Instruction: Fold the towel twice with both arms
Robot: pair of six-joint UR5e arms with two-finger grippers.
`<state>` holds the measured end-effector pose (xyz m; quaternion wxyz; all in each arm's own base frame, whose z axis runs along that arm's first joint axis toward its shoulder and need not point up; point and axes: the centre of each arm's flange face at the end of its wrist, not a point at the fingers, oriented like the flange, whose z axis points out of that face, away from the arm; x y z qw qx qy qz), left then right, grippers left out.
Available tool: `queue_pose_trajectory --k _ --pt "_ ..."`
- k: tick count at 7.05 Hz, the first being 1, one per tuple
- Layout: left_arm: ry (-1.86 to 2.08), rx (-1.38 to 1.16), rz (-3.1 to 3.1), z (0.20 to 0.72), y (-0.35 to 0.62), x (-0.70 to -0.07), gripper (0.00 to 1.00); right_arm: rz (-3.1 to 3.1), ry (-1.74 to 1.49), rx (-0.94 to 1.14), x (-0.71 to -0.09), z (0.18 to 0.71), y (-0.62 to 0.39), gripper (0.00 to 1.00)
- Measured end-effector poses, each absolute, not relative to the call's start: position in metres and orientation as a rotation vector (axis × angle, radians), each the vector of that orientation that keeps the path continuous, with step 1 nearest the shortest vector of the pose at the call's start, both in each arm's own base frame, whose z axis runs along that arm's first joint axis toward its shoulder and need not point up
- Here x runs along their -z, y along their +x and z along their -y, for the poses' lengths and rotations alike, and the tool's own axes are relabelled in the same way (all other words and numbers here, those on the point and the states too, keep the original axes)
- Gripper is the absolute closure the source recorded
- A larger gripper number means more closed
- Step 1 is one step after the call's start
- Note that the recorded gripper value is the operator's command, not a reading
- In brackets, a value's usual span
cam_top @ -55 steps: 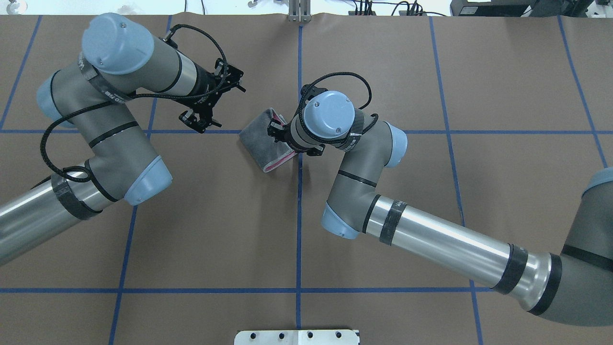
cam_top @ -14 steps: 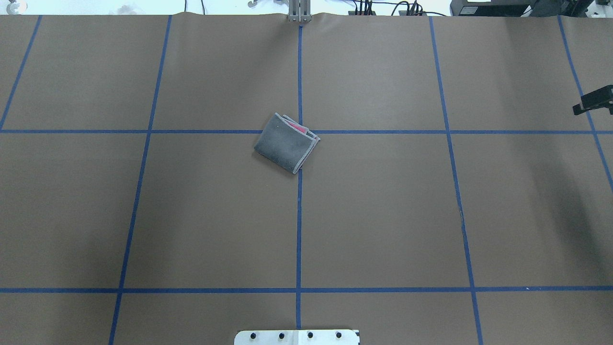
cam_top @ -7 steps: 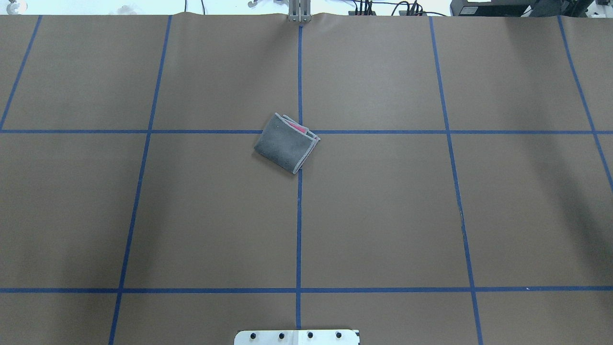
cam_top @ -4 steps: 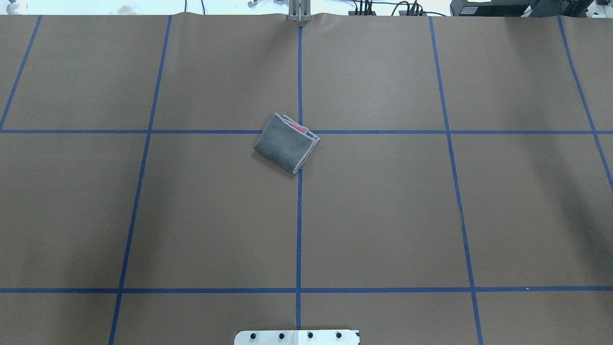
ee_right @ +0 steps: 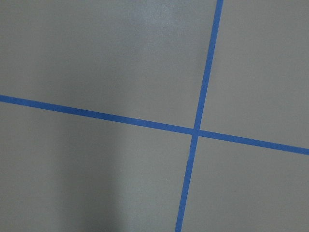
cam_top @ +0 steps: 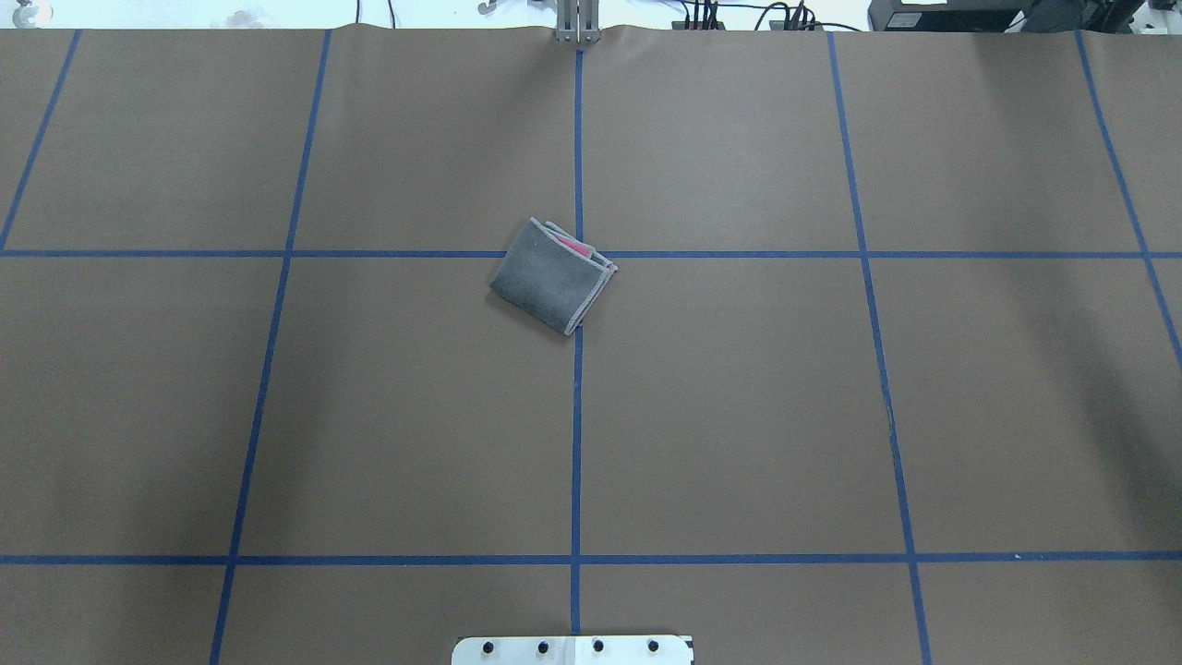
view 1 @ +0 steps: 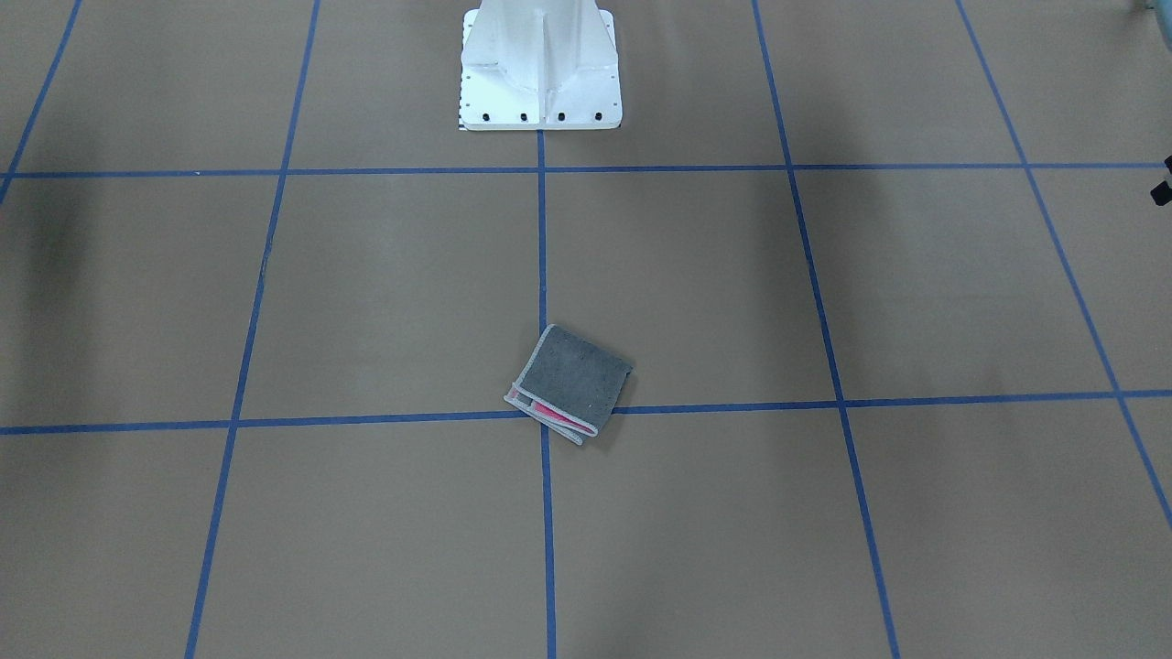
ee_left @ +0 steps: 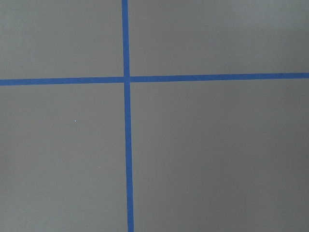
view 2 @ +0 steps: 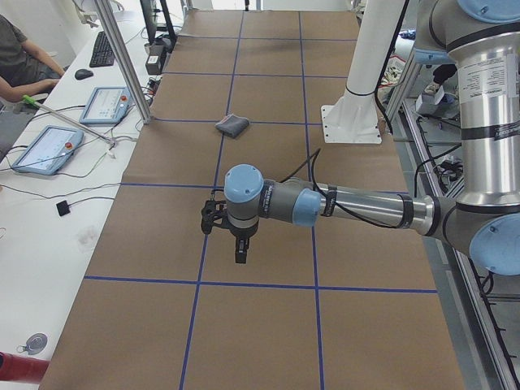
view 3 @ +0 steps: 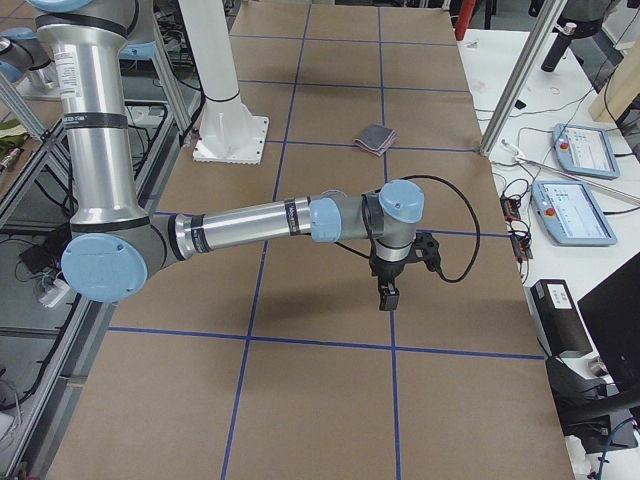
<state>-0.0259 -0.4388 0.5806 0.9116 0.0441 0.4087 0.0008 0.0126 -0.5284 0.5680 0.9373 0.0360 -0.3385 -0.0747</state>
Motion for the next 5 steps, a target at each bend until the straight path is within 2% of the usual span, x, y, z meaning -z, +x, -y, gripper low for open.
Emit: queue_pose_trajectory --k 5 --pt "0.095 0.002 -0.843 0.4391 -0.0265 -0.5778 0.0 0.694 0.072 0.153 -0.5655 0.5234 0.0125 0.0"
